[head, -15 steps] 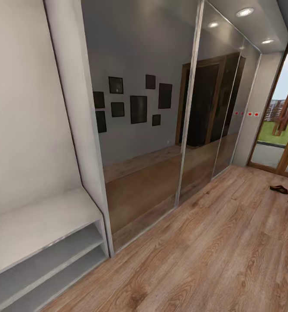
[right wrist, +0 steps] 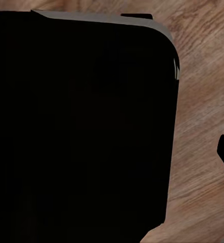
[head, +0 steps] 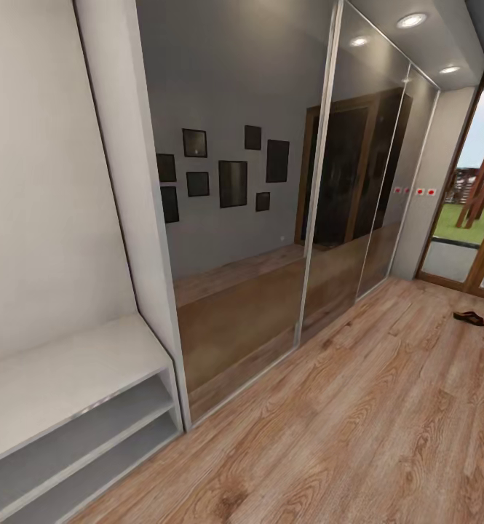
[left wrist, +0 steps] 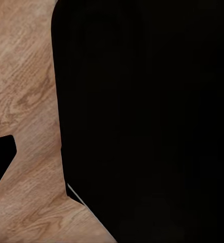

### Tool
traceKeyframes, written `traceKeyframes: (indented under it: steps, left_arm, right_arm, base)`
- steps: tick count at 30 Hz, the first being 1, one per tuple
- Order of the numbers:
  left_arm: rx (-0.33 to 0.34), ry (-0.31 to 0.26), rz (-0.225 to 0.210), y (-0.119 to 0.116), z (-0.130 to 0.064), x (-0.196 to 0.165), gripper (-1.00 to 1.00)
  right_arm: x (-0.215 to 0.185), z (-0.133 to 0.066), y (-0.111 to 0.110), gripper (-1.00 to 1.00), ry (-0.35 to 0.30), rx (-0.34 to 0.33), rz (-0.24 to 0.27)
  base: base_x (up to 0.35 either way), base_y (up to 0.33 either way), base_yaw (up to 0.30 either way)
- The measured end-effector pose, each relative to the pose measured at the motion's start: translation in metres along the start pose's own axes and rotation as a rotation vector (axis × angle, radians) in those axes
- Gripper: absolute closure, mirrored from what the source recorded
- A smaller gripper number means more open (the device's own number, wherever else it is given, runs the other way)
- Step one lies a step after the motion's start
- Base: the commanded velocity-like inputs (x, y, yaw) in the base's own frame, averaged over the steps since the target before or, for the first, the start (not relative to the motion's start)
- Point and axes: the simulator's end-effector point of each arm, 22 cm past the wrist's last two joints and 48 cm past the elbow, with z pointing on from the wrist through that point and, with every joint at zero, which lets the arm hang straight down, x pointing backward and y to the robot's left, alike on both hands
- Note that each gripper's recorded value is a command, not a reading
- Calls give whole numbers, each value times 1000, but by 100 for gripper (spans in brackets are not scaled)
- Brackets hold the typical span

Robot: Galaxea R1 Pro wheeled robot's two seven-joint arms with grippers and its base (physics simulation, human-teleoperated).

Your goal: Pick up the two gym shoes and the two sandals from the corridor floor and place them onto the hallstand (shoe rack) in the corridor, making sure they are on the rack and not on the floor. Arrange them so the two gym shoes are next to each other and the two sandals are next to each other.

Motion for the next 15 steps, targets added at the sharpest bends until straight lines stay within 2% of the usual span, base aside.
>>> traceKeyframes:
  steps: [9,15]
  left_arm:
    - [-3,-7,3,2,0,-2,-100]
    - [-24,-46,6,19,0,-13,-100]
  right_arm:
    - [-9,0,-4,-100,-35,5,4]
    - [-24,-1,-24,-100,-86,31,3]
  base:
    - [0,0,0]
    - [0,0,0]
